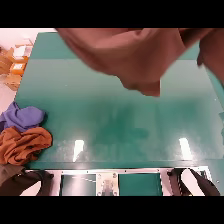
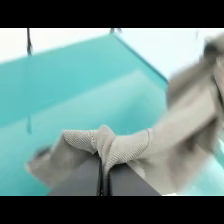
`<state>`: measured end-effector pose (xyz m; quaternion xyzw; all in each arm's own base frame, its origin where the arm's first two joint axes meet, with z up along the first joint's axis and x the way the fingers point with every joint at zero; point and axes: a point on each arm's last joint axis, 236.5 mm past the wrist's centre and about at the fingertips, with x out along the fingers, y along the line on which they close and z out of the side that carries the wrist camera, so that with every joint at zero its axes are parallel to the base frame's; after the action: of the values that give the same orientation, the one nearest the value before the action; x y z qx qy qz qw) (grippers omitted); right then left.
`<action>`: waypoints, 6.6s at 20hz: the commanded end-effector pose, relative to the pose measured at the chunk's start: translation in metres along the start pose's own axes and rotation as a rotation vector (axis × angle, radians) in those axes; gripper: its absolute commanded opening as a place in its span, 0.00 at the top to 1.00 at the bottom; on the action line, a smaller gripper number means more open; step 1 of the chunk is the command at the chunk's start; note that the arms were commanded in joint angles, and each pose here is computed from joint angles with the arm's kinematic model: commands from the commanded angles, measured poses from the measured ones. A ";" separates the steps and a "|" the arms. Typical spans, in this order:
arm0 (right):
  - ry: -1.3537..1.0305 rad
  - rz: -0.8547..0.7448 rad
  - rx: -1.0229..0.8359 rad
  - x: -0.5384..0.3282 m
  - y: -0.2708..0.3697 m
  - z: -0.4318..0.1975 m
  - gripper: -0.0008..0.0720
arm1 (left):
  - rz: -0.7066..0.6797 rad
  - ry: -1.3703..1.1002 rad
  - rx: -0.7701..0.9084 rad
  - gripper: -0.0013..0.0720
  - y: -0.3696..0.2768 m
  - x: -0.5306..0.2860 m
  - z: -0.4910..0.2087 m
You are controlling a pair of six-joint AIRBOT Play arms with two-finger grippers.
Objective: Fold the shirts.
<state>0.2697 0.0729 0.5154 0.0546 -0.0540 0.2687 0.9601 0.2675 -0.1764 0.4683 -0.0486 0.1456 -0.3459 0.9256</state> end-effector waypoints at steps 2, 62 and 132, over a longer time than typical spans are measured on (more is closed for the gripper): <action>0.130 -0.077 0.001 -0.005 -0.012 -0.042 0.97 | 0.200 0.099 -0.029 0.96 0.051 0.001 -0.034; 0.264 -0.226 0.462 0.044 -0.185 -0.126 0.97 | -0.126 -0.089 -0.205 0.96 0.081 0.109 0.023; 1.127 -0.437 1.032 -0.029 -0.248 -0.547 0.61 | -0.001 1.122 -0.954 0.21 0.230 0.169 -0.434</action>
<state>0.4349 -0.0723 -0.0650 0.3523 0.5751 0.0496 0.7366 0.4314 -0.1032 -0.0439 -0.2613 0.7006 -0.1994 0.6334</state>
